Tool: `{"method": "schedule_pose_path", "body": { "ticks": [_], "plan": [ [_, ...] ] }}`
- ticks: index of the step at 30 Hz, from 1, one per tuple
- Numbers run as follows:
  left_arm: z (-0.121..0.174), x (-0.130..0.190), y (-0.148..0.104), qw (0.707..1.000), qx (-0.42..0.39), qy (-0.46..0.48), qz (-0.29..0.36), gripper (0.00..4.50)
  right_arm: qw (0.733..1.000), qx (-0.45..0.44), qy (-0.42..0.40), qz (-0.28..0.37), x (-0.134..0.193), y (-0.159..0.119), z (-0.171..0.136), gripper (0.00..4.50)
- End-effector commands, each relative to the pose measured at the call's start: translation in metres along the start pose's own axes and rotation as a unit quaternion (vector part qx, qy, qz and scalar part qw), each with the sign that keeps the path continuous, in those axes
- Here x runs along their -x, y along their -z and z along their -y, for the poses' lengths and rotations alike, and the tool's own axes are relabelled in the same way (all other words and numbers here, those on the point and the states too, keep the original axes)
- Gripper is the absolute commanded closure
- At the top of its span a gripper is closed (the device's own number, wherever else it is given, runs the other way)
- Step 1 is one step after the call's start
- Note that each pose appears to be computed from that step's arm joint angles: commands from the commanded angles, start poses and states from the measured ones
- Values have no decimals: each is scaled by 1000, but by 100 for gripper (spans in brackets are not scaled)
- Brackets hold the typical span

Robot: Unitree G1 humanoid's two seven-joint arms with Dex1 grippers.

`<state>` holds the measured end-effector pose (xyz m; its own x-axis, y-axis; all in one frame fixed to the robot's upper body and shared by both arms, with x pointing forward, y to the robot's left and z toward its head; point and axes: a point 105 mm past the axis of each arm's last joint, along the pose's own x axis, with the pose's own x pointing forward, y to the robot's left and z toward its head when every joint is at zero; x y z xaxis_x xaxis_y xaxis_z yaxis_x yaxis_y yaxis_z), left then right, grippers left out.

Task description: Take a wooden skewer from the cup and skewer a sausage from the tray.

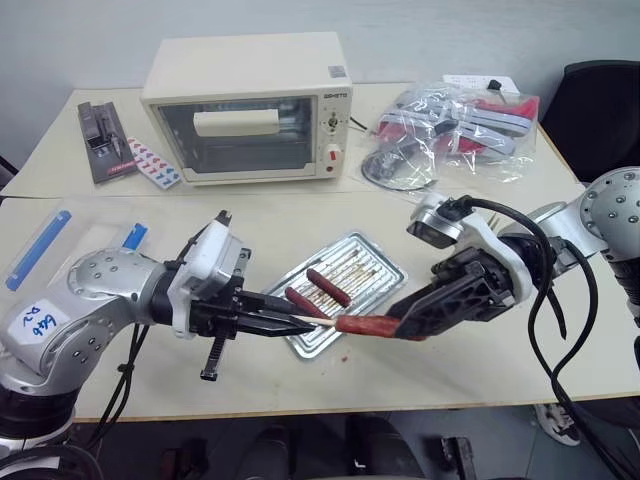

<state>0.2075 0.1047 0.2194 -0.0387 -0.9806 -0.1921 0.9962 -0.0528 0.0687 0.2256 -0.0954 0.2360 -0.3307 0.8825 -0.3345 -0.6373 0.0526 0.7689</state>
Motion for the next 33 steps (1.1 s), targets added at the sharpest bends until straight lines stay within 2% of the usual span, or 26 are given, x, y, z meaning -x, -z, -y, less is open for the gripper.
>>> {"method": "schedule_pose_path", "body": {
  "ticks": [1, 6, 10, 13, 14, 17, 20, 22, 23, 26, 29, 33],
  "plan": [
    [7, 5, -3, 1000, -11, -25, 9, 450, 995, 85, 46, 35, 8, -22, -6, 78],
    [11, 17, 8, 994, 20, -106, 27, 450, 963, 240, 119, 34, 13, -37, -8, 78],
    [10, 35, 8, 979, 39, -192, 57, 450, 903, 391, 178, 9, 14, -43, -1, 78],
    [7, 56, 8, 955, 48, -282, 79, 450, 869, 457, 187, 35, 17, -56, -6, 32],
    [7, 66, 10, 943, 51, -317, 84, 450, 851, 486, 193, 48, 18, -62, -9, 1],
    [9, 85, 14, 919, 62, -379, 92, 450, 816, 534, 208, 72, 18, -75, -12, 1],
    [9, 115, 19, 873, 69, -470, 109, 450, 793, 553, 229, 114, 19, -92, -12, 1],
    [7, 148, 26, 815, 71, -563, 118, 450, 783, 557, 238, 139, 19, -101, -11, 1],
    [7, 162, 29, 789, 73, -598, 121, 450, 782, 558, 238, 144, 18, -102, -11, 1],
    [6, 191, 36, 738, 78, -659, 118, 450, 781, 561, 233, 146, 14, -102, -10, 1],
    [3, 214, 43, 704, 79, -698, 100, 450, 781, 561, 229, 147, 10, -101, -9, 1],
    [-3, 255, 61, 634, 104, -762, 81, 450, 782, 559, 228, 152, 6, -102, -8, 1]
  ]
}}
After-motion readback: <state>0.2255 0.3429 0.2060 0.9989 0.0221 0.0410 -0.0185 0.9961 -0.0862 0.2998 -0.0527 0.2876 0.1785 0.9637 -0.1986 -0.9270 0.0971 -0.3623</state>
